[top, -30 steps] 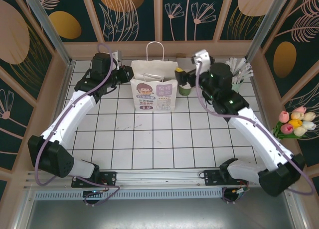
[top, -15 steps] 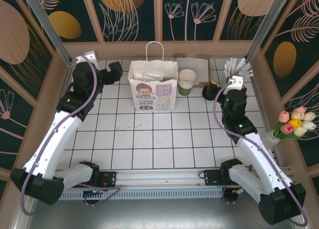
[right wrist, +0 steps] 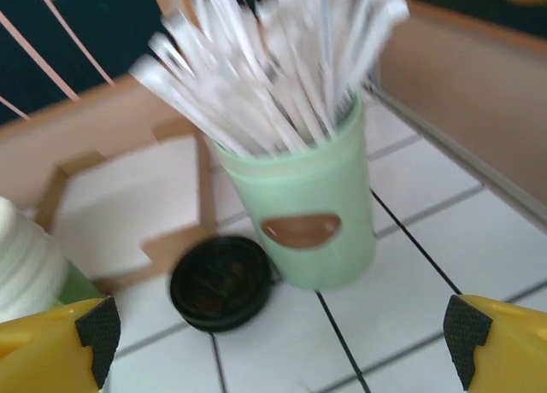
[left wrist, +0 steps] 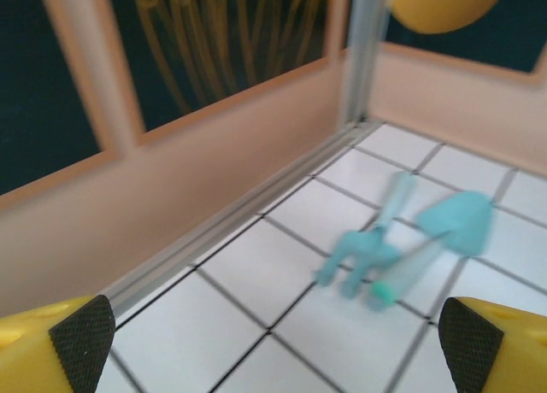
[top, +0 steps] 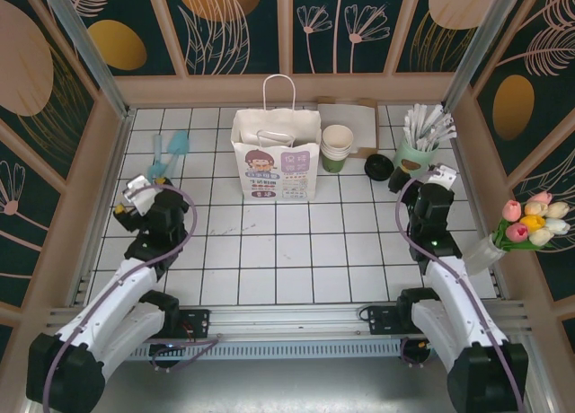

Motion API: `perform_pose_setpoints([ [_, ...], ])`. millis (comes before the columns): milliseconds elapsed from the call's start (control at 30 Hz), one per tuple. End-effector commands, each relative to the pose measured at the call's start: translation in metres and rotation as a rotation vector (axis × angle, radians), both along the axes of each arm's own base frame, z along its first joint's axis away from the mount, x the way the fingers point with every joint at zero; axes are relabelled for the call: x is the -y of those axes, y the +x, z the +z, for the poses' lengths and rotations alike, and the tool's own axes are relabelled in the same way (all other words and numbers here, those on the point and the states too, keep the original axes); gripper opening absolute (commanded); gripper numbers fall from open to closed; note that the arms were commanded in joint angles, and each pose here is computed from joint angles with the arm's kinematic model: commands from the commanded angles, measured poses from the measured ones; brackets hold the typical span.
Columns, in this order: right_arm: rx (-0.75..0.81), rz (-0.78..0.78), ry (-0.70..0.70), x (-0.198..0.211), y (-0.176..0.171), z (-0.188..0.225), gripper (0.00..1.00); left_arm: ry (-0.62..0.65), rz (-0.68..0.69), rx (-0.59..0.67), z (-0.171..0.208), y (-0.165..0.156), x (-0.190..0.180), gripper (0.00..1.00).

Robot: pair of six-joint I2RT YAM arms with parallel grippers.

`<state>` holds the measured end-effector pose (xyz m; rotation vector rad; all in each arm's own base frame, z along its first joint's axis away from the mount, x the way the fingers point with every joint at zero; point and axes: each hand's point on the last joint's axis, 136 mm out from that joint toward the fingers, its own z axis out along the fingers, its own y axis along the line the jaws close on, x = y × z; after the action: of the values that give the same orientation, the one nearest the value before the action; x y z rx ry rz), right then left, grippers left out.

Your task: Pack the takeout coffee

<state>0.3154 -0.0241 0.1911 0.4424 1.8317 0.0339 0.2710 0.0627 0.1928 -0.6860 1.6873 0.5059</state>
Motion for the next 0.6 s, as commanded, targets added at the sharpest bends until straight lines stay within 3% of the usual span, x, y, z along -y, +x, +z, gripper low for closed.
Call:
perform_pose_setpoints([
  [0,-0.035,0.005,0.031,0.007,0.005,-0.022,0.99,0.030,0.110,0.119,0.008,-0.010,-0.017,0.99],
  [200,-0.060,0.088,0.031,0.007,0.016,-0.040,0.99,0.022,-0.191,0.122,-0.025,0.018,0.009,0.99],
  [467,-0.014,0.174,-0.019,0.001,0.030,-0.046,0.99,-0.017,-0.402,0.065,-0.050,0.069,0.026,0.99],
  [567,-0.014,0.194,-0.057,0.001,0.036,-0.050,0.99,0.026,-0.450,0.129,-0.039,0.082,0.033,0.99],
])
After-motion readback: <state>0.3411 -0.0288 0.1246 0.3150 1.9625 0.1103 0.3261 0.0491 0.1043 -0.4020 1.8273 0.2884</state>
